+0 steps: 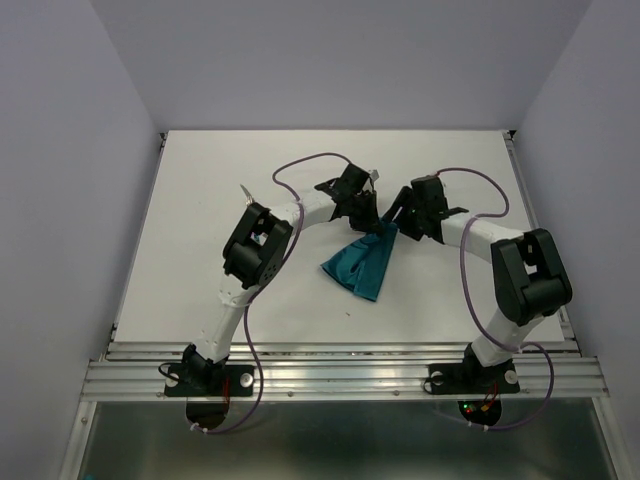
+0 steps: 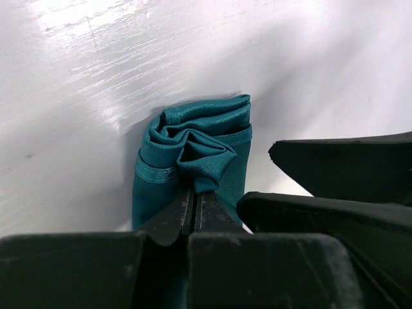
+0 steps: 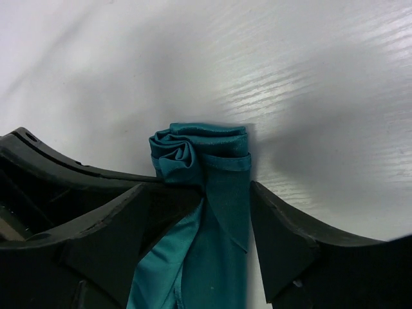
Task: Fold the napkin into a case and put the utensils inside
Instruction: Fold the 2/3-rectangle-folded napkin at the center of the board.
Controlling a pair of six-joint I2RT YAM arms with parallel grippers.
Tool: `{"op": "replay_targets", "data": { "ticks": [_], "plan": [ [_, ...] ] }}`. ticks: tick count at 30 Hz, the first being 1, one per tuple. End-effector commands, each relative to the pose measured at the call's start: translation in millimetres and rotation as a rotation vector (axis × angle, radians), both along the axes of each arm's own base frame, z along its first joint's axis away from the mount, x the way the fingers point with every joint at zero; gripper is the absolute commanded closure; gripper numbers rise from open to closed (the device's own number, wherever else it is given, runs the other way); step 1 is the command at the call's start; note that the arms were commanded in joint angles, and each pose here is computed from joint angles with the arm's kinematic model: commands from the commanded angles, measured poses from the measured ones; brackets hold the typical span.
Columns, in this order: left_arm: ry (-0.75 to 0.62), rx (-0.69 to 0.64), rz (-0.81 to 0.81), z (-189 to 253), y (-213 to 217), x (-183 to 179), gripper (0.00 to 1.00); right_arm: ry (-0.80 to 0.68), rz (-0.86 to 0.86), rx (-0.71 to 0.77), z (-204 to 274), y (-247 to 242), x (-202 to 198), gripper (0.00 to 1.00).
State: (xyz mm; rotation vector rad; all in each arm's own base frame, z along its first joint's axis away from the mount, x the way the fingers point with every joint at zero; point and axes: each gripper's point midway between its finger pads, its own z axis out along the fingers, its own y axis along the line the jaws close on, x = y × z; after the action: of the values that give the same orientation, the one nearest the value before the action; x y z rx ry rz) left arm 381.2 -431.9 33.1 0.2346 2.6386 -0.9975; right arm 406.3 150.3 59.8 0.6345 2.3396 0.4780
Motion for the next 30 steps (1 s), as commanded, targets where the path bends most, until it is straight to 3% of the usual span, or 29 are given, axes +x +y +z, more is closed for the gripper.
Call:
{"op": "replay_targets", "data": {
  "ticks": [1, 5, 12, 26, 30],
  "plan": [
    [0.04, 0.09, -0.026, -39, 11, -14, 1.0, 0.002, 0.011, 0.013, 5, -5, -3, 0.27],
    [0.035, 0.089, -0.037, -39, 11, -15, 1.0, 0.022, 0.061, 0.05, 1, 5, -6, 0.18],
    [0.022, 0.084, -0.049, -34, 10, -15, 1.0, 0.055, 0.069, 0.059, -14, 6, -3, 0.16],
    [0.012, 0.07, -0.077, -31, 7, -17, 1.0, 0.109, 0.058, 0.034, -46, 1, 1, 0.29],
    [0.018, 0.068, -0.084, -33, 7, -18, 1.0, 0.106, 0.053, 0.046, -47, 3, 2, 0.37]
  ]
}}
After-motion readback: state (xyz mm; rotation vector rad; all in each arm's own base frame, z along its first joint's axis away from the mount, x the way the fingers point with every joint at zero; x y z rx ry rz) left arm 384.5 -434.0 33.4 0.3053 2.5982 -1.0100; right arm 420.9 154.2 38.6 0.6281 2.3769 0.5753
